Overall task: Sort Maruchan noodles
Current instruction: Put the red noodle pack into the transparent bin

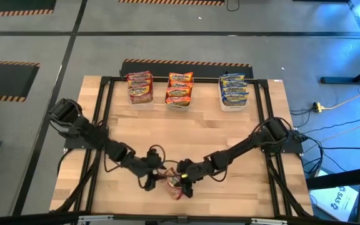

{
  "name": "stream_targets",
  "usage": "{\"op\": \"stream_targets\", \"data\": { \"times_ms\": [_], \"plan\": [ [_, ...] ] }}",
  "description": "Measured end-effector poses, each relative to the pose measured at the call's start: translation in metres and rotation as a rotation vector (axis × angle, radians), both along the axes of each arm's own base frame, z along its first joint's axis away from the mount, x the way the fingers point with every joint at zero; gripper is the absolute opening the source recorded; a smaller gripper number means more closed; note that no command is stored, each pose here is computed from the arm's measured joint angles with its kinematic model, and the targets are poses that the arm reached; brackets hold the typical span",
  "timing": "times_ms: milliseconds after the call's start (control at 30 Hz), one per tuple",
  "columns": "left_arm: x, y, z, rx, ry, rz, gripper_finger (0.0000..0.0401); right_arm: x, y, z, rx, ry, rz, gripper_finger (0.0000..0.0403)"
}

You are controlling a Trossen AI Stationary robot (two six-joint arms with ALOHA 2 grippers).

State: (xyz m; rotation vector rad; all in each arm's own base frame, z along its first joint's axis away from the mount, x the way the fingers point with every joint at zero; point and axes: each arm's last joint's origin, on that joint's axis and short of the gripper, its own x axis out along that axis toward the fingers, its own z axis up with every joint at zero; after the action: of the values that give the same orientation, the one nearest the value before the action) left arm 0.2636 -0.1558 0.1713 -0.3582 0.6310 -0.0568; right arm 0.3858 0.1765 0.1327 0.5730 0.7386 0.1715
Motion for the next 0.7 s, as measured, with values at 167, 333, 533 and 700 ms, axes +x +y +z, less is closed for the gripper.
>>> {"op": "stream_targets", "data": {
  "times_ms": [167,333,533,700],
  "plan": [
    [0.01,0.001,0.012,-0.022,-0.02,-0.068,0.0217,0.0,0.012,0.009,-0.138,0.007,0.028,0.0097],
    [0.023,0.014,0.022,-0.042,-0.039,-0.05,0.0257,0.007,0.015,0.023,-0.235,-0.001,0.089,0.0097],
    [0.034,0.022,0.032,-0.094,-0.035,-0.158,0.0289,0.014,0.017,0.04,-0.346,0.009,0.14,0.0097],
    [0.033,0.023,0.027,-0.097,0.021,-0.183,0.0285,0.02,0.015,0.059,-0.418,0.031,0.142,0.0097]
  ]
}}
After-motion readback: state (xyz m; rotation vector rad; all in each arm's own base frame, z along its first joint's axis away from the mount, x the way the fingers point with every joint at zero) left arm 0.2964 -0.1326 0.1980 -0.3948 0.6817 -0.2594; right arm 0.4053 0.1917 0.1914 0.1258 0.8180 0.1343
